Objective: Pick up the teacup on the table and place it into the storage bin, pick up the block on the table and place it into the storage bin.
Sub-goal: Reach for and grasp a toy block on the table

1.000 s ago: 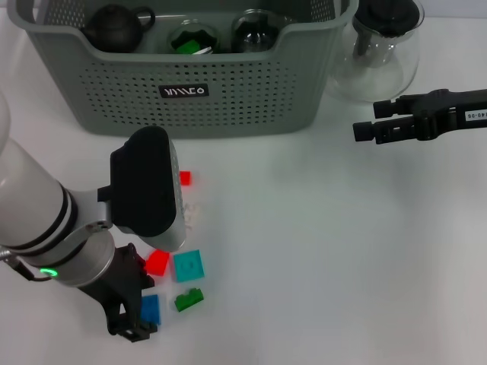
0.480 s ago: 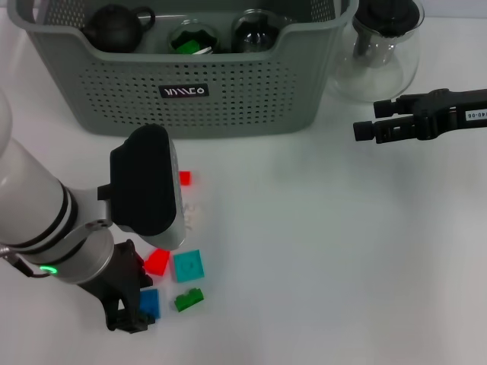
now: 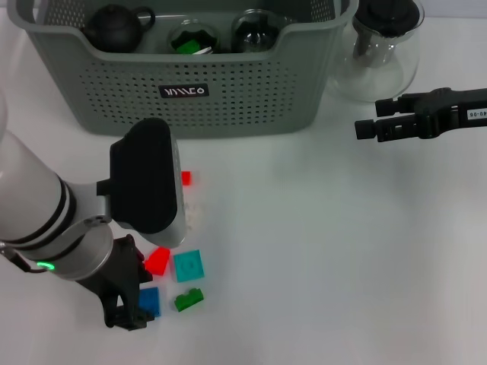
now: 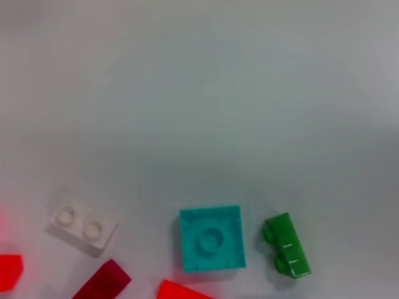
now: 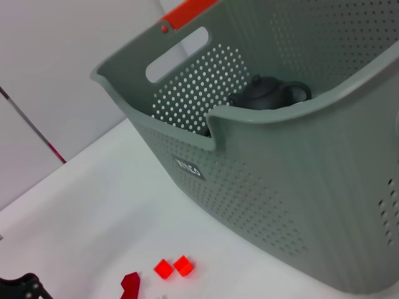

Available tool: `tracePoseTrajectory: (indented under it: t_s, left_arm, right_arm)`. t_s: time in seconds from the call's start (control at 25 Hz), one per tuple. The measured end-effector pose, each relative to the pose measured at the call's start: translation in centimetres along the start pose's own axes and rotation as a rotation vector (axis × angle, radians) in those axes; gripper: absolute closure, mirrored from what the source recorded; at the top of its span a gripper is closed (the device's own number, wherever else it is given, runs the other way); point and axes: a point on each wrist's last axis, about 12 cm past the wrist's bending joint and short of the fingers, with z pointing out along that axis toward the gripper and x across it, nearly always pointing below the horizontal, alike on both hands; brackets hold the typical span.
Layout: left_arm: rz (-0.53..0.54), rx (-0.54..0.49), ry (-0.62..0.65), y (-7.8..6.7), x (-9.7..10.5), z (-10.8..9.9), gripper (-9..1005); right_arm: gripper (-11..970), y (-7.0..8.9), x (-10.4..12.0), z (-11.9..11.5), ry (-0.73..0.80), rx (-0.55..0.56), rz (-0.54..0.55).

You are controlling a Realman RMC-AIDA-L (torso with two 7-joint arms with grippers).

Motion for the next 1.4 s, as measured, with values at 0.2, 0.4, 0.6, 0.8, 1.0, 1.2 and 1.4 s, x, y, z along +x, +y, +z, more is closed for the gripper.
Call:
tracePoseTrajectory:
  t_s: [0.2, 0.4, 0.6, 0.8, 1.0, 1.2, 1.4]
  left_arm:
    - [0.005, 0.017, 0.018, -0.2, 0.0, 0.0, 481]
    - [0.004, 0.011, 0.018, -0.2, -0.1, 0.2, 479]
    - [0.003, -0.013, 0.026, 0.0, -0.1, 0.4, 481]
    - [0.010, -0.006, 0.032, -0.2, -0.1, 0.5, 485]
    - [0.014, 0.003, 0.038, -0.4, -0.2, 0.6, 490]
    - [0.017, 0.002, 0.038, -0.4, -0.3, 0.8, 495]
    - [0.022, 0.000, 0.040, -0.4, -0.3, 1.1, 499]
  right_arm:
    - [17, 0.0, 0.0, 0.0, -0.001, 0.000, 0.001]
    - [17, 0.0, 0.0, 0.0, -0.001, 0.000, 0.001]
    - [17, 0.0, 0.0, 0.0, -0.001, 0.000, 0.001]
    - [17, 0.0, 0.0, 0.0, -0.001, 0.000, 0.001]
    - [18, 0.0, 0.0, 0.0, -0.001, 0.000, 0.001]
    - [18, 0.0, 0.0, 0.0, -0.001, 0.000, 0.000]
    - [18, 0.0, 0.1, 0.0, -0.001, 0.001, 0.001]
